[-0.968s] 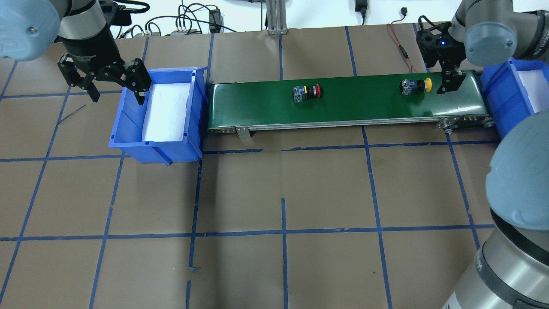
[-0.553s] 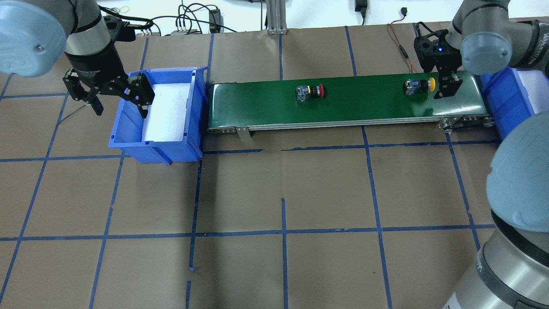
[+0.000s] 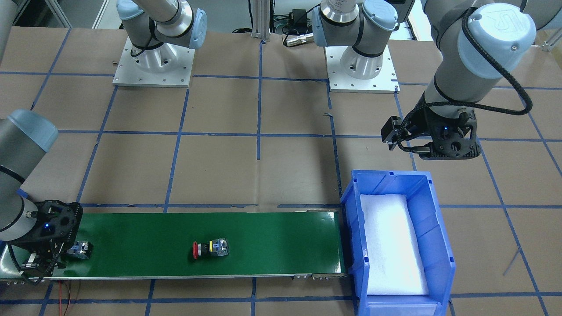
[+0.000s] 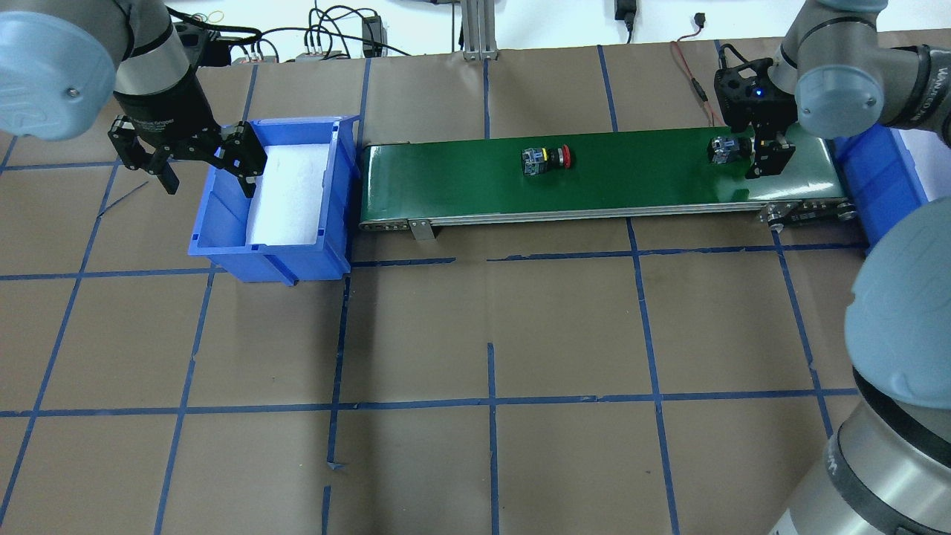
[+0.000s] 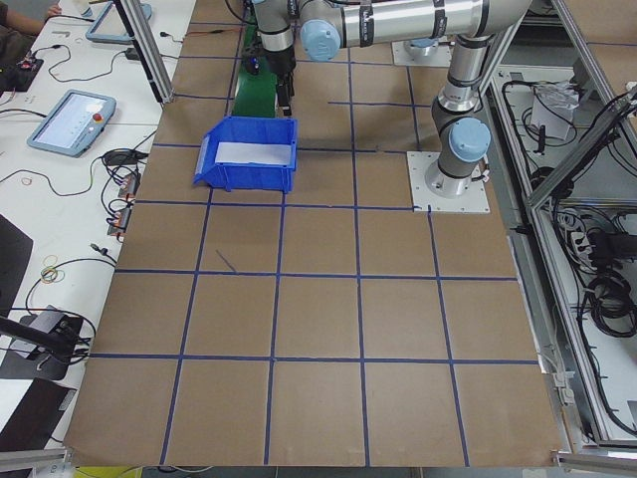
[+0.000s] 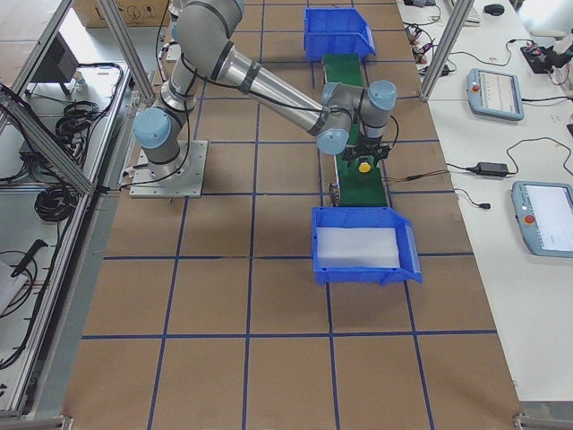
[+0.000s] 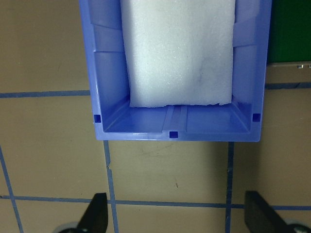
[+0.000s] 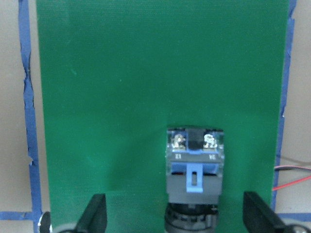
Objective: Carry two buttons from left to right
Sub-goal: 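Close the right gripper on the yellow button and lift it, then carry the yellow button with the right gripper into the far blue bin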
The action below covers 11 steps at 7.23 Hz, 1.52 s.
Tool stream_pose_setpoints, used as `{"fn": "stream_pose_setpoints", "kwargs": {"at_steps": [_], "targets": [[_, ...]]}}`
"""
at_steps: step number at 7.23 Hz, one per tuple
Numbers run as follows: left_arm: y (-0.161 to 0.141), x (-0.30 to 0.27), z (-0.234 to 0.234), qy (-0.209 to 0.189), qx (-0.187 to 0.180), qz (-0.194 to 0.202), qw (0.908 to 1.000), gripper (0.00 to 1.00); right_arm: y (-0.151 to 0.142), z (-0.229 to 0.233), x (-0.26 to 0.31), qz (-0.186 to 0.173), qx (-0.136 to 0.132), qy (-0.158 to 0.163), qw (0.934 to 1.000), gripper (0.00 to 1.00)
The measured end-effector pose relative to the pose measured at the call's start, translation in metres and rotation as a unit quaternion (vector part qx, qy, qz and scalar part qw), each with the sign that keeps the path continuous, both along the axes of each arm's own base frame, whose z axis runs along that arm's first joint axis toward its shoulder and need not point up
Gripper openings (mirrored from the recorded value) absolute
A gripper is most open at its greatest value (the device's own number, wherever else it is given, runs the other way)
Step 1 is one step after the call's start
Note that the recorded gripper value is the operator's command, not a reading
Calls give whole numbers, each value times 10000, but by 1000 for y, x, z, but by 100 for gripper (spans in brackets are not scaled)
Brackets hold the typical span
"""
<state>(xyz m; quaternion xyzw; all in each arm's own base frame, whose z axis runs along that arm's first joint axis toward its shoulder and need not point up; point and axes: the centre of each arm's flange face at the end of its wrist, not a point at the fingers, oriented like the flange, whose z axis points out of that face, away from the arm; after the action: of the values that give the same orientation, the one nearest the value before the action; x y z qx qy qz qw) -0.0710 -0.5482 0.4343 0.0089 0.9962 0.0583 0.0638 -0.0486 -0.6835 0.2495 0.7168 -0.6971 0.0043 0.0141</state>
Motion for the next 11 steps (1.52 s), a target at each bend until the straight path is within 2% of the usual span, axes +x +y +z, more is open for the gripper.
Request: {"fn": "stream_pose_setpoints", "kwargs": {"at_steps": [1,2,4,5,8,10,11], "targets": [[0,1,1,-3,-15,20,10000,100,0,0,0,-7,1,-6,10000,94],[0,0,0,11,-3,28,10000,100,0,0,0,-11,-1,-8,10000,73],[-1,-7,3,309,-86,307,9990,100,-2,2,-1,-3,-99,28,9999,19],[-1,-10,3,415,-115,465,9980,100,-3,4,-1,4,-142,47,9999,8],[-1,-6,2,475,-129,606,9969,100,-4,20,-3,16,-279,190,9994,7],[2,10,6,478,-135,663,9966,100,-6,81,-25,11,-649,627,9959,7],[4,16,6,471,-53,596,9971,100,-2,112,-64,83,-808,842,9931,7]]}}
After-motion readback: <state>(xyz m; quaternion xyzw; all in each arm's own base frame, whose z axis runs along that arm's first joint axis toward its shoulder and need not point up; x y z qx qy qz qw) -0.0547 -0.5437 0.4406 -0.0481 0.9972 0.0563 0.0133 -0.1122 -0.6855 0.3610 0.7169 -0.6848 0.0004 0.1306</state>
